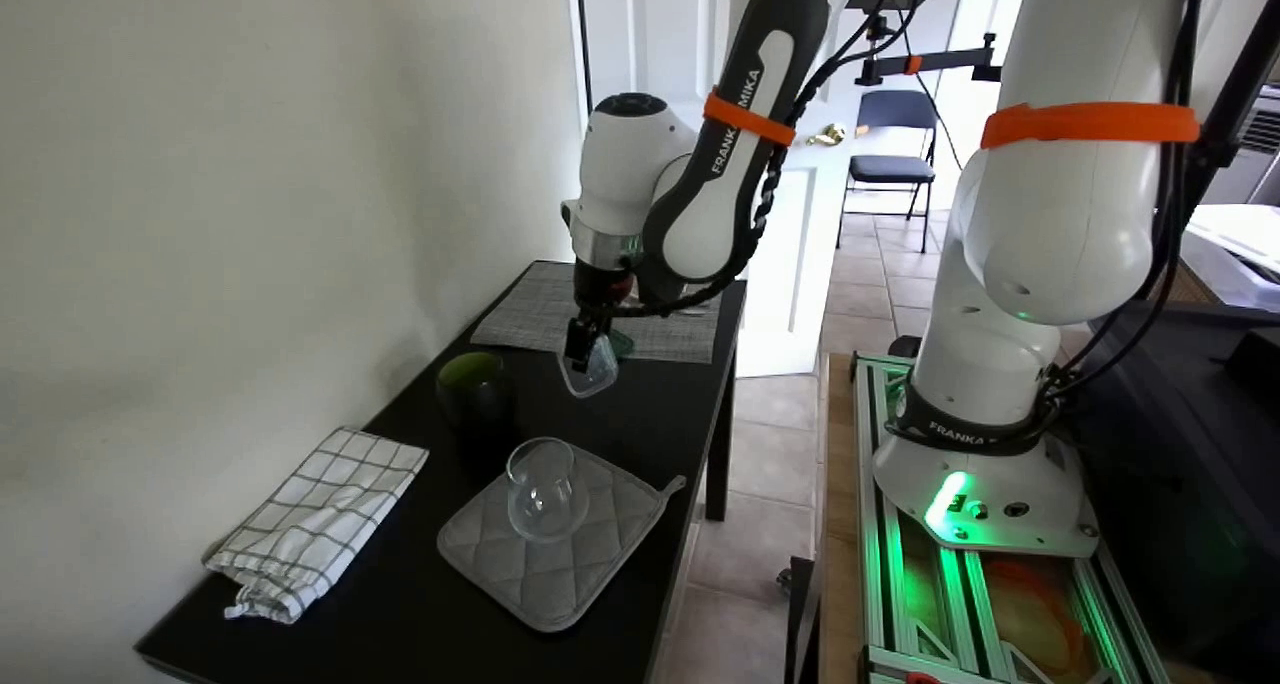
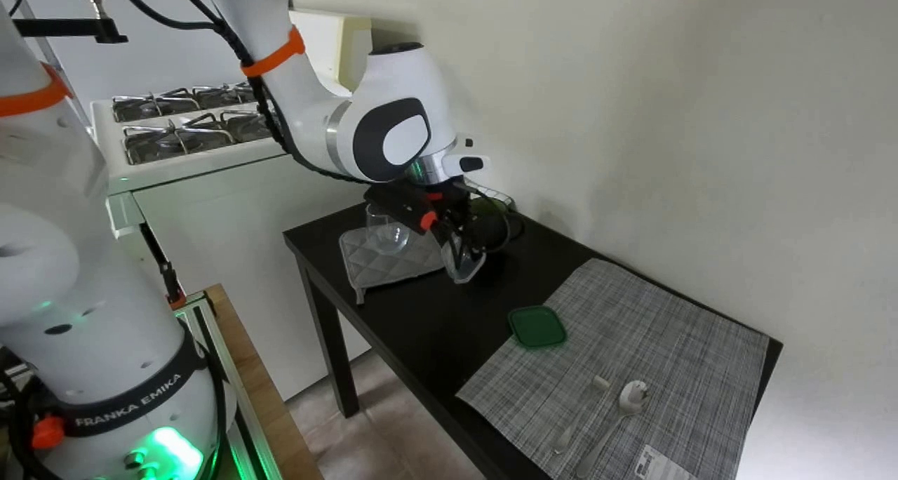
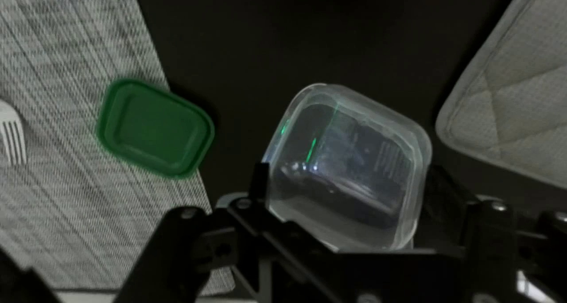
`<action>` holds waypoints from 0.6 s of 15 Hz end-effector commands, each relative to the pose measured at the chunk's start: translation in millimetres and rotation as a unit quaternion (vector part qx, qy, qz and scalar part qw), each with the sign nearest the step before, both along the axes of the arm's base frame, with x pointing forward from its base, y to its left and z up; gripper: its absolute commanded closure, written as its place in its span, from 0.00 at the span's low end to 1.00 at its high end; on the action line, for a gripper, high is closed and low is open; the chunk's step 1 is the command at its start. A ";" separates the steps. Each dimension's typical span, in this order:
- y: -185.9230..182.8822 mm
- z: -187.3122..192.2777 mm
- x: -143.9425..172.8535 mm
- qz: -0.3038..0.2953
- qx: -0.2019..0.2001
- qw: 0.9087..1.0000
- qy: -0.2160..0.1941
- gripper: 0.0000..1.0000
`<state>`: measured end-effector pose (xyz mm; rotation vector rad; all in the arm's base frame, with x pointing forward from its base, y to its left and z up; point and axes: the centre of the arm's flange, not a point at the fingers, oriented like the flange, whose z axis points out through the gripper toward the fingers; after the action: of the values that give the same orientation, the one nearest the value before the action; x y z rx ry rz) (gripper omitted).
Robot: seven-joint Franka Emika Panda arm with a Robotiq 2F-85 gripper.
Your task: Turn the small lunchbox over
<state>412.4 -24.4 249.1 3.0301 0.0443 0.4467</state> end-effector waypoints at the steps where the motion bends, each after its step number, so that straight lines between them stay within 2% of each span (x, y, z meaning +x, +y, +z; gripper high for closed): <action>1: 2.3 -14.4 -33.6 -0.022 -0.032 0.995 -0.087 0.39; 5: -18.7 1.8 -42.3 -0.081 -0.040 0.989 -0.117 0.39; 9: -20.5 8.0 -49.2 -0.142 -0.048 0.982 -0.118 0.39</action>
<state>402.1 -85.6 306.6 2.8612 -0.1860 0.7202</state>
